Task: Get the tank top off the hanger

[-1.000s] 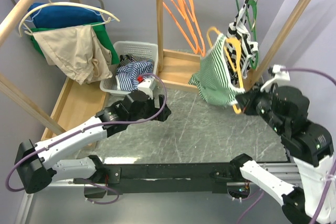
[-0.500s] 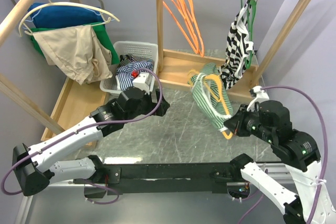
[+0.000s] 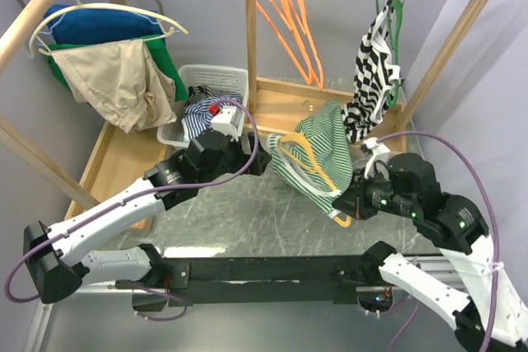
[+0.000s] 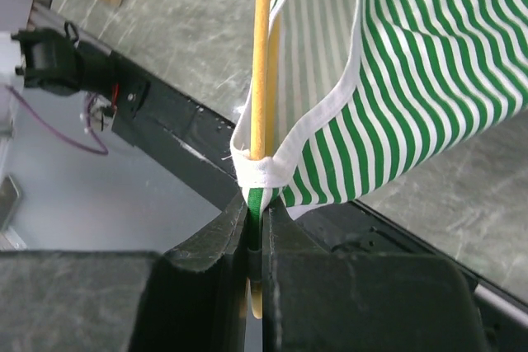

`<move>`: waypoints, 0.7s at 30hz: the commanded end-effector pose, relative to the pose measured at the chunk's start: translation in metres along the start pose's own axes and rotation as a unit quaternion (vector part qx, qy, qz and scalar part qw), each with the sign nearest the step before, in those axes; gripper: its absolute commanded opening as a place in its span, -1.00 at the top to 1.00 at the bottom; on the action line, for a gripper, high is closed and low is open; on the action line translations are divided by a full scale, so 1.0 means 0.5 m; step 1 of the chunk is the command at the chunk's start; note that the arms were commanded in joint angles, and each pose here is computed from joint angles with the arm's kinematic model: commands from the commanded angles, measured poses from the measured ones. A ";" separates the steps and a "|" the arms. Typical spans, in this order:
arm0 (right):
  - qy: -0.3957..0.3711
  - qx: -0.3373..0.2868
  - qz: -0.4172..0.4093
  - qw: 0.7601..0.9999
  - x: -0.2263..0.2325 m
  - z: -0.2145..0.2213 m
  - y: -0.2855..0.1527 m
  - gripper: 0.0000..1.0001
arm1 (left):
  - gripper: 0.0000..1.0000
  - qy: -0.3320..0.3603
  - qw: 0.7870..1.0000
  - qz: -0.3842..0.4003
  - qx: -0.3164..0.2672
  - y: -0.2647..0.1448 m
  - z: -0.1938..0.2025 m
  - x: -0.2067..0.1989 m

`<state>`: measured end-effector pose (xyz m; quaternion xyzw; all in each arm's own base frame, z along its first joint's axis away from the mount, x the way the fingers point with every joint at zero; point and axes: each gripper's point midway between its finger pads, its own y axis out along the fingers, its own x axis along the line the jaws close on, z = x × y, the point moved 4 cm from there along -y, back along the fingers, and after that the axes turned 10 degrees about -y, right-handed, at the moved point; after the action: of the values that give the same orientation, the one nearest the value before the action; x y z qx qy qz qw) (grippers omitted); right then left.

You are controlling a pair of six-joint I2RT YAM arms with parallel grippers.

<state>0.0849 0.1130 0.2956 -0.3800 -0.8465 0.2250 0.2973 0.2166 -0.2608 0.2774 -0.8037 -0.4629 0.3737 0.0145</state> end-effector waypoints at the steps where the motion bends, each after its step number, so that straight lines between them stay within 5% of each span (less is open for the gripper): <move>1: -0.051 -0.042 -0.059 0.996 0.045 -0.053 0.018 1.00 | -0.93 -0.003 0.999 0.016 -0.028 0.005 -0.030 -0.027; 11: -0.095 -0.028 -0.076 0.992 0.105 -0.080 0.057 1.00 | -0.98 -0.014 0.999 -0.016 -0.035 0.032 -0.019 -0.006; 21: -0.077 -0.071 -0.005 0.994 0.077 -0.112 0.051 1.00 | -0.93 -0.027 0.992 -0.081 -0.096 -0.040 -0.049 0.054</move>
<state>0.1009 0.1671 0.2973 -0.3371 -0.8730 0.2651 0.2322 0.2294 -0.2454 0.2685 -0.7685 -0.5292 0.3596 -0.0004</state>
